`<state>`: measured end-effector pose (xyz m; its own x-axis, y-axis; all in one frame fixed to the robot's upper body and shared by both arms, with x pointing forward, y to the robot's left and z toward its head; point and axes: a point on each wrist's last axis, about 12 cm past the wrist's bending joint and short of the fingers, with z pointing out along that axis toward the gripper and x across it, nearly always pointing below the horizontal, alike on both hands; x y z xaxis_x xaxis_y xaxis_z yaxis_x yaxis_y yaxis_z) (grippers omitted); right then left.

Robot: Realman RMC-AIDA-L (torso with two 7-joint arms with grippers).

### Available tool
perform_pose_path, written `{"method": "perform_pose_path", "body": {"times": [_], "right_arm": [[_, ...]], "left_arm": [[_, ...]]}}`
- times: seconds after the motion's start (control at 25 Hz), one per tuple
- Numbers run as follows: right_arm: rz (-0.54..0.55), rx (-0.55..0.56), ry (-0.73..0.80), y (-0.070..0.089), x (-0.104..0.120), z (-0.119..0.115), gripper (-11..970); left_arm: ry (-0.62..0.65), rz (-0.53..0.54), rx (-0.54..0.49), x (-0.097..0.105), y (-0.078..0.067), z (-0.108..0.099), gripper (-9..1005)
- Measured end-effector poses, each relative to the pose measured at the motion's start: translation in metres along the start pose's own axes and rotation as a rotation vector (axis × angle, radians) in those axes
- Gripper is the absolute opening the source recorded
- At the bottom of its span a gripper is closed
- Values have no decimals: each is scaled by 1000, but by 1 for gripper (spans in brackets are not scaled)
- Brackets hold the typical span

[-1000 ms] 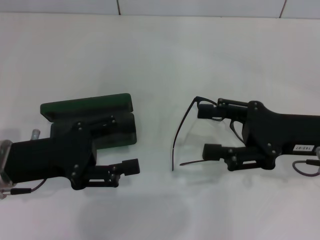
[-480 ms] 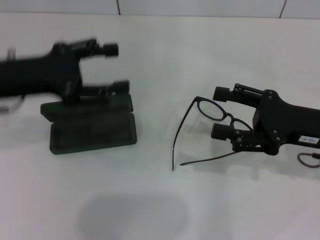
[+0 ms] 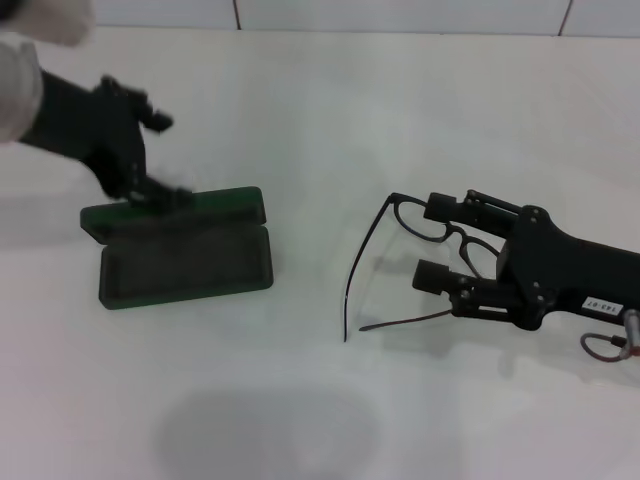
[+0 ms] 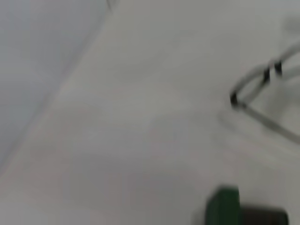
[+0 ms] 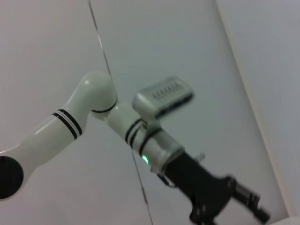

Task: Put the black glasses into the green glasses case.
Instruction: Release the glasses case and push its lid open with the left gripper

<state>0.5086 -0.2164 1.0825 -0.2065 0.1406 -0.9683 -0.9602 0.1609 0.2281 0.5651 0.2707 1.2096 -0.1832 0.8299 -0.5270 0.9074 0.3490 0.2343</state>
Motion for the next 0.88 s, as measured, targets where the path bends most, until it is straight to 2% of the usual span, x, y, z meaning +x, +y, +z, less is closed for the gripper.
{"method": "perform_pose_path", "body": {"times": [0.12,0.44,0.68,0.88], "right_arm": [[-7,5,-4,-1,-1,0,835],[-39,8,1,-2,-2,-2,834],[-50,16,-1,0,1,-4,834],[-44,24,-6,3,4,-6,834]], "left_arm": [[87,0,37,1,-3,17,763],[161,-14,108,0,-3,54,739],[244,-47,114,2,0,64,722],[246,-43,106,1,1,63,707]]}}
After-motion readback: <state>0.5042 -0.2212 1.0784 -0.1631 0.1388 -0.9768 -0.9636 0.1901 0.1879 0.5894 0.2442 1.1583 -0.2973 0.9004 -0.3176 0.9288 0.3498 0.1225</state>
